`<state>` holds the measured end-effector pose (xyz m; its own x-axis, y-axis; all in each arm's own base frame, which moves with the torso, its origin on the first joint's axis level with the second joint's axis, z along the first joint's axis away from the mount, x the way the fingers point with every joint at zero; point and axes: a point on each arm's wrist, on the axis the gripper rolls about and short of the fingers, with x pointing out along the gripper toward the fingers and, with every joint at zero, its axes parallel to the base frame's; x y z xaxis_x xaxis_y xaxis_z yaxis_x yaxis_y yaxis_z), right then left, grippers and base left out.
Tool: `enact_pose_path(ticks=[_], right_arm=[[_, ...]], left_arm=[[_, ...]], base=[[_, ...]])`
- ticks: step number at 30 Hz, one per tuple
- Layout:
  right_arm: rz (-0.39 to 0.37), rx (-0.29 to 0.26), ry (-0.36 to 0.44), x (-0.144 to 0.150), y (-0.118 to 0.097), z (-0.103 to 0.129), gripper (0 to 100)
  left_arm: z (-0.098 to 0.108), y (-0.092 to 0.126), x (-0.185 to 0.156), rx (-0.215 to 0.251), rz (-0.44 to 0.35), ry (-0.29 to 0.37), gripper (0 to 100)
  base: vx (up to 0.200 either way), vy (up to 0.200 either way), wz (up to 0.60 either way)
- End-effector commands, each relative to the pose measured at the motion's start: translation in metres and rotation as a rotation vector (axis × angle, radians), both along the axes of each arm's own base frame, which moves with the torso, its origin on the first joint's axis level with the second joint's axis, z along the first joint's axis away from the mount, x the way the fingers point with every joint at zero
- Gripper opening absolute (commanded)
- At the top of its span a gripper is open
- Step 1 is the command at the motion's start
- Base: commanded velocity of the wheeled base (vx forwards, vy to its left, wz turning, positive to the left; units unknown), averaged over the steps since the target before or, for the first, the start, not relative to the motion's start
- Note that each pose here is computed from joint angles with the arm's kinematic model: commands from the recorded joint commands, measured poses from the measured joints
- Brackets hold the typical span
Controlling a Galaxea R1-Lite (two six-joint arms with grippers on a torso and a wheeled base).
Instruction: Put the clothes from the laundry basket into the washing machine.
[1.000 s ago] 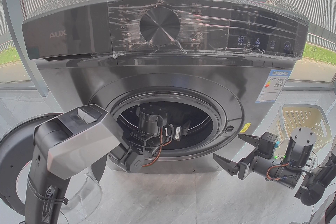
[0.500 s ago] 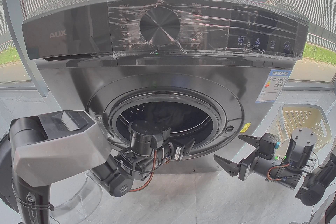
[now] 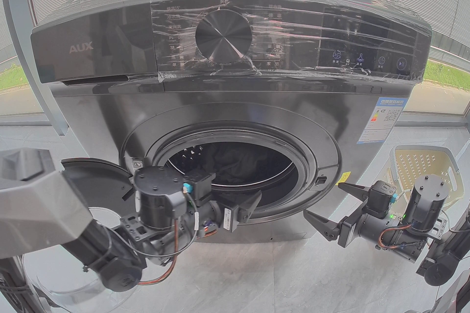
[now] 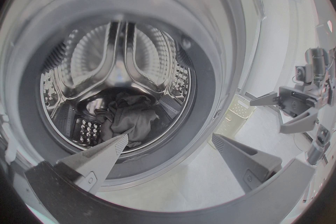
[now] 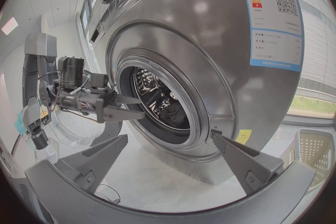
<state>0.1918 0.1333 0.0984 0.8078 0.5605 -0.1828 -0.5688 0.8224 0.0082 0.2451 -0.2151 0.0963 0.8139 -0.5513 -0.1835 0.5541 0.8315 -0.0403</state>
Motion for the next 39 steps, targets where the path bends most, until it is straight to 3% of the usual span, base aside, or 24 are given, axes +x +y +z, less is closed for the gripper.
enact_pose_path(ticks=[1,6,8,14,23,32,39], right_arm=[[-0.053,0.026,-0.041,0.004,-0.011,0.011,100],[-0.067,0.041,-0.063,0.004,-0.015,0.017,100],[-0.105,0.056,-0.091,0.003,-0.022,0.024,100],[-0.186,0.078,-0.139,-0.002,-0.041,0.037,100],[-0.19,0.08,-0.143,-0.015,-0.048,0.038,100],[-0.196,0.092,-0.166,-0.021,-0.052,0.043,100],[-0.212,0.115,-0.206,-0.034,-0.058,0.051,100]], left_arm=[[0.035,0.043,-0.045,-0.06,0.022,-0.038,100],[0.036,0.064,-0.055,-0.056,0.099,-0.053,100],[0.04,0.078,-0.062,-0.097,0.143,-0.095,100],[0.035,0.096,-0.084,-0.092,0.146,-0.108,100],[0.036,0.108,-0.099,-0.095,0.147,-0.113,100],[0.035,0.123,-0.105,-0.086,0.192,-0.121,100],[0.042,0.131,-0.117,-0.113,0.195,-0.161,100]], base=[[0.0,0.0,0.0],[0.0,0.0,0.0],[0.0,0.0,0.0],[0.0,0.0,0.0],[0.0,0.0,0.0],[-0.2,0.0,0.0],[-0.2,0.0,0.0]])
